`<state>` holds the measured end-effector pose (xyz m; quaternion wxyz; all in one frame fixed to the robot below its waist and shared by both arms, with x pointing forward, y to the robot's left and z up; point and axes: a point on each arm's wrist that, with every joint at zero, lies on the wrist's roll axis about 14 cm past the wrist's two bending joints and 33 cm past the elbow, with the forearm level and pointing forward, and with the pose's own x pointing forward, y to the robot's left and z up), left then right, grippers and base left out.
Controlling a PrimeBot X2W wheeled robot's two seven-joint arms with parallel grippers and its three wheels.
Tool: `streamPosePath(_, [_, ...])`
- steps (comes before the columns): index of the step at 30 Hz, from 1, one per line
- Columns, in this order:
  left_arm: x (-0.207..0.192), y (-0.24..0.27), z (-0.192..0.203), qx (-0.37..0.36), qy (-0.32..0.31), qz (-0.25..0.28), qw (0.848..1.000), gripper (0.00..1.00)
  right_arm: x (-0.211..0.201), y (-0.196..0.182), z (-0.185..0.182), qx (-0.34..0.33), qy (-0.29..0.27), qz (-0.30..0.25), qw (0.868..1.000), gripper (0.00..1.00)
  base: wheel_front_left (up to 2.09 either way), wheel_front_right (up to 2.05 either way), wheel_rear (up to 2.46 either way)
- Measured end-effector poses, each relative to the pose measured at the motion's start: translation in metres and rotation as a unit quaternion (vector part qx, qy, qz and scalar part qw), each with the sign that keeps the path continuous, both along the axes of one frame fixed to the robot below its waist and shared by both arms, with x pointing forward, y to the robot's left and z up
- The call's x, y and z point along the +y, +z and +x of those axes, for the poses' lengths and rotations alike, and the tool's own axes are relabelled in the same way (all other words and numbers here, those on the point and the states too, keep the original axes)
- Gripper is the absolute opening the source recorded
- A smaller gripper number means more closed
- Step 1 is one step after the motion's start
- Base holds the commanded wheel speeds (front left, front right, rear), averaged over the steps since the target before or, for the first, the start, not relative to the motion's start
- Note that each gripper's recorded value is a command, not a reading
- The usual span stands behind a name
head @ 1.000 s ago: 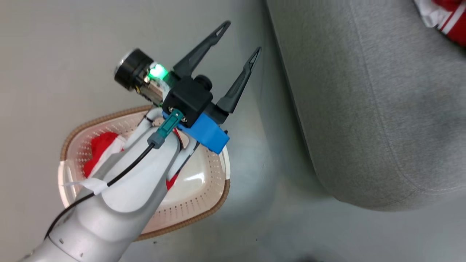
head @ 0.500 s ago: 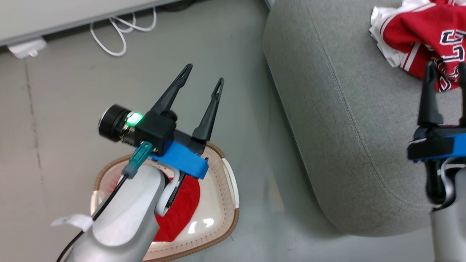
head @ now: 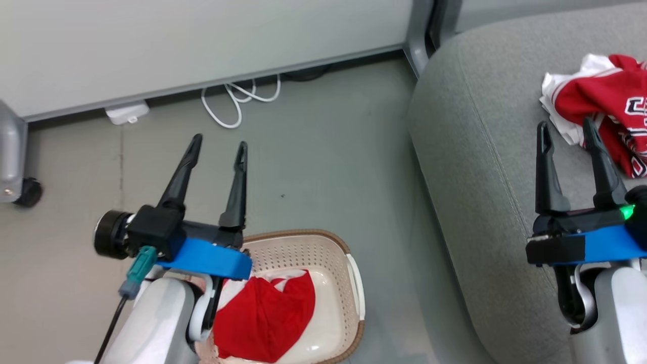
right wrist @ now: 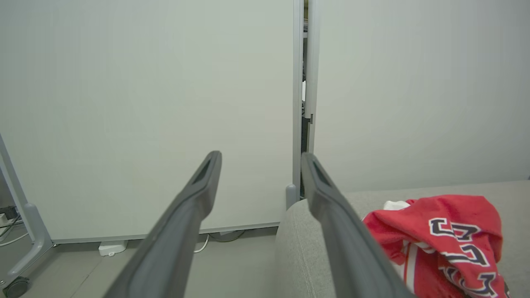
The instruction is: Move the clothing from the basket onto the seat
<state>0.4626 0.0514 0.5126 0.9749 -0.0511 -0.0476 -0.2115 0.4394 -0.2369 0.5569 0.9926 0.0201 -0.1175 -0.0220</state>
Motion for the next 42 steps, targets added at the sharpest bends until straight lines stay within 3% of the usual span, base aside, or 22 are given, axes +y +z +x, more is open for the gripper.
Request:
streamPosePath(6, [0.038, 0.008, -0.019, -0.006, 0.051, 0.001, 0.999, 1.0, 0.02, 0.009, -0.011, -0.014, 0.023, 0.002, 1.0, 1.0, 0.0, 0.0, 0.0])
streamPosePath(18, [0.078, 0.011, -0.048, -0.006, 0.108, -0.004, 0.994, 1.0, 0.052, -0.01, -0.035, 0.012, 0.054, 0.017, 0.998, 1.0, 0.0, 0.0, 0.0])
streamPosePath(42, [0.092, 0.001, -0.063, 0.006, 0.128, -0.002, 0.992, 1.0, 0.061, -0.027, -0.049, 0.036, 0.065, 0.032, 0.997, 1.0, 0.0, 0.0, 0.0])
